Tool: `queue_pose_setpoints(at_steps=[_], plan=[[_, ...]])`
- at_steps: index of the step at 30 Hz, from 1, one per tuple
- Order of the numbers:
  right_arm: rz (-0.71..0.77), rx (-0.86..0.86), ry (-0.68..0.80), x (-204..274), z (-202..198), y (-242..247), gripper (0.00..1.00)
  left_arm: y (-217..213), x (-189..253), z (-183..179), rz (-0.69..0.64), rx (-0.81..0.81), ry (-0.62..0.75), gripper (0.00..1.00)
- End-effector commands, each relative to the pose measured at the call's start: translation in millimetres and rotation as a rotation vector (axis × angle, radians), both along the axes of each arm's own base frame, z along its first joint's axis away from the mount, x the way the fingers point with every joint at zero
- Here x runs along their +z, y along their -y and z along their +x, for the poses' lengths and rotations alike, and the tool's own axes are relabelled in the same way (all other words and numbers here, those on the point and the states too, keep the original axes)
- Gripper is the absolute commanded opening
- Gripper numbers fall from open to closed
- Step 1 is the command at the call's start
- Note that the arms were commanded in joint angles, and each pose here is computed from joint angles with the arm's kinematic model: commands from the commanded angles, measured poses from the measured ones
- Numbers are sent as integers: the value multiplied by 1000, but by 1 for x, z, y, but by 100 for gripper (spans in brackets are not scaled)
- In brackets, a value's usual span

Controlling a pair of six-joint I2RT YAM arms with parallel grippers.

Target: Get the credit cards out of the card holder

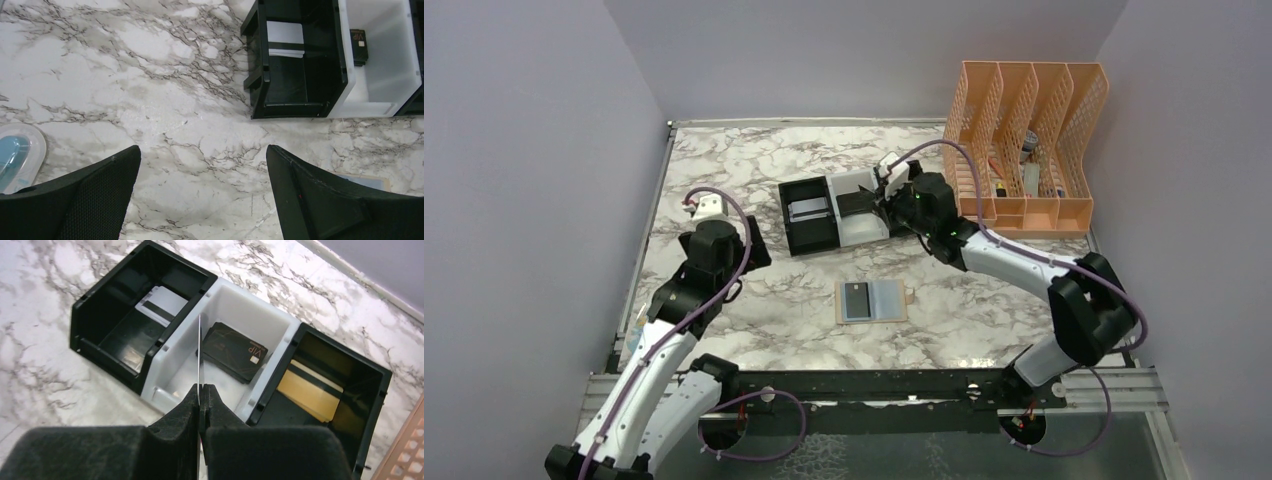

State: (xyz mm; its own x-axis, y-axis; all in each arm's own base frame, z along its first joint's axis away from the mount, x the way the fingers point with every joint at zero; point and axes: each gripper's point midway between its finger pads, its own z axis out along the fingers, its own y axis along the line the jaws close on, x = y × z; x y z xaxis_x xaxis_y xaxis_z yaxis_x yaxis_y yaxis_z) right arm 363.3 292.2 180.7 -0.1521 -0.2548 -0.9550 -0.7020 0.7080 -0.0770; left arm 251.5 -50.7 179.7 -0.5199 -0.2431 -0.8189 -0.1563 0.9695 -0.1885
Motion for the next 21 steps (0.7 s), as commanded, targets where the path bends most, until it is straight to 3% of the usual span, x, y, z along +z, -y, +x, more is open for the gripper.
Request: queue_pose_setpoints(at_steps=[1, 10, 21], plan=[[-40, 4, 113, 5, 30, -16, 1, -19, 15, -8, 16, 79, 80, 99], [-138, -59, 162, -21, 68, -23, 1, -20, 13, -6, 42, 69, 55, 99], [-439, -128, 327, -51, 107, -27, 2, -18, 12, -6, 47, 54, 46, 99]])
